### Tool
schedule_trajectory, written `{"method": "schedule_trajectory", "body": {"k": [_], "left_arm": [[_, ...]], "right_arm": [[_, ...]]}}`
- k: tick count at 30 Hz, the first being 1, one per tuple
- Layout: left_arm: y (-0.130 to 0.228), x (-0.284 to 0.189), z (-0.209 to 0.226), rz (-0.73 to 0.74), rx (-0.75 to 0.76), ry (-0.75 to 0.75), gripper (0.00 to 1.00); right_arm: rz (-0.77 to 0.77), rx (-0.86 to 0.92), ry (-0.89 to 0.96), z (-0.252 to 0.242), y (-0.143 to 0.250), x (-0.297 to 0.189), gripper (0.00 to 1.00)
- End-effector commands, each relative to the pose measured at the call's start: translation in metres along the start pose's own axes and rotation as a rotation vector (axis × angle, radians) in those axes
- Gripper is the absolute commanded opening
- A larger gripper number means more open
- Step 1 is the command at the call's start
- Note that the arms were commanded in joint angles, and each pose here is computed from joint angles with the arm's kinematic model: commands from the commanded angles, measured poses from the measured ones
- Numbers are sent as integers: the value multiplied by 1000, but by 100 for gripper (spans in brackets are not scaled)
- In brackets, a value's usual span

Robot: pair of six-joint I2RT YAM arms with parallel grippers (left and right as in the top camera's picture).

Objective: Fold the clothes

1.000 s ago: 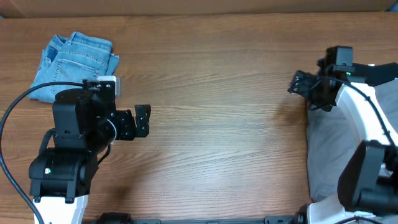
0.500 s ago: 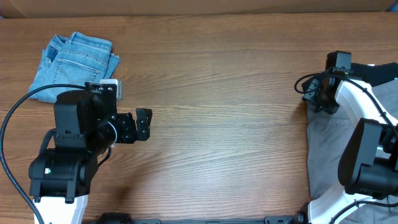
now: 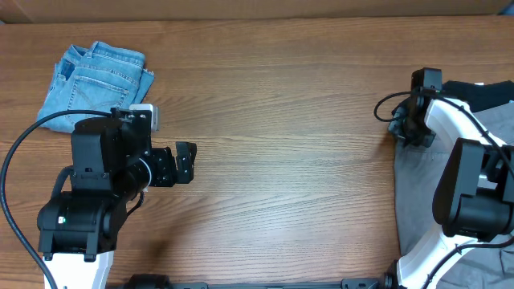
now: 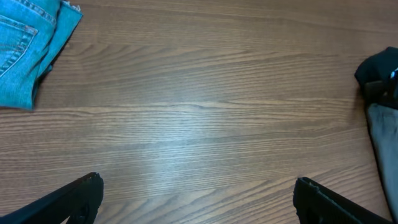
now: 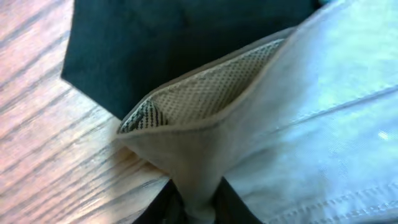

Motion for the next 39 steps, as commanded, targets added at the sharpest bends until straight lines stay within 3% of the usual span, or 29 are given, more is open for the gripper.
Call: {"method": "schedule_trajectory", "body": {"k": [1,7,12,15,20,21,23,25,26,29,31,33,35,39], "left_arm": [[-5,-5,-3,-13,25,14,100],[-5,-5,-3,-10,24,14,100],[-5,-5,-3,-10,24,14,100],[-3,-5,-3,-4,22,12,100],[-3,-5,-3,-4,23,13,100],[-3,-5,-3,-4,23,13,100],[-3,-5,-3,-4,23,13,100],[-3,-5,-3,-4,23,13,100],[-3,-5,-3,-4,23,12,100],[-3,-5,-3,-3,23,13,100],[-3,-5,-3,-4,23,13,100],[-3,-5,-3,-4,22,13,100],[-3,-5,-3,-4,22,13,100],[-3,-5,-3,-4,22,13,100]], "right_arm": [[-66,9,-12,2,-26,-22,4],[-249,32,-85,4,-69,-120,4],[-427,4,-152,13,-83,-200,4],[-465,14,-163,9,-83,-215,4],[-408,9,-142,7,-76,-199,4],[-392,6,-137,7,-73,-194,9],[-371,2,-130,6,-68,-185,47],[-371,18,-114,1,-71,-178,63],[-372,39,-117,-3,-74,-176,64],[-362,86,-145,-19,-80,-171,62],[-340,120,-164,-32,-84,-163,55],[-280,166,-208,-47,-86,-144,33],[-206,249,-196,-70,-87,-111,23],[-88,353,-168,-98,-83,-57,13]]}}
Point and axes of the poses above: each gripper's point midway between its finger pads, its own x axis out along the fingers, its own z axis along the line the jaws close on, y = z × x, the point moved 3 cm from there along -x, back along the fingers, and after that the axes turned 1 degree about -x, right-handed, at the moved point
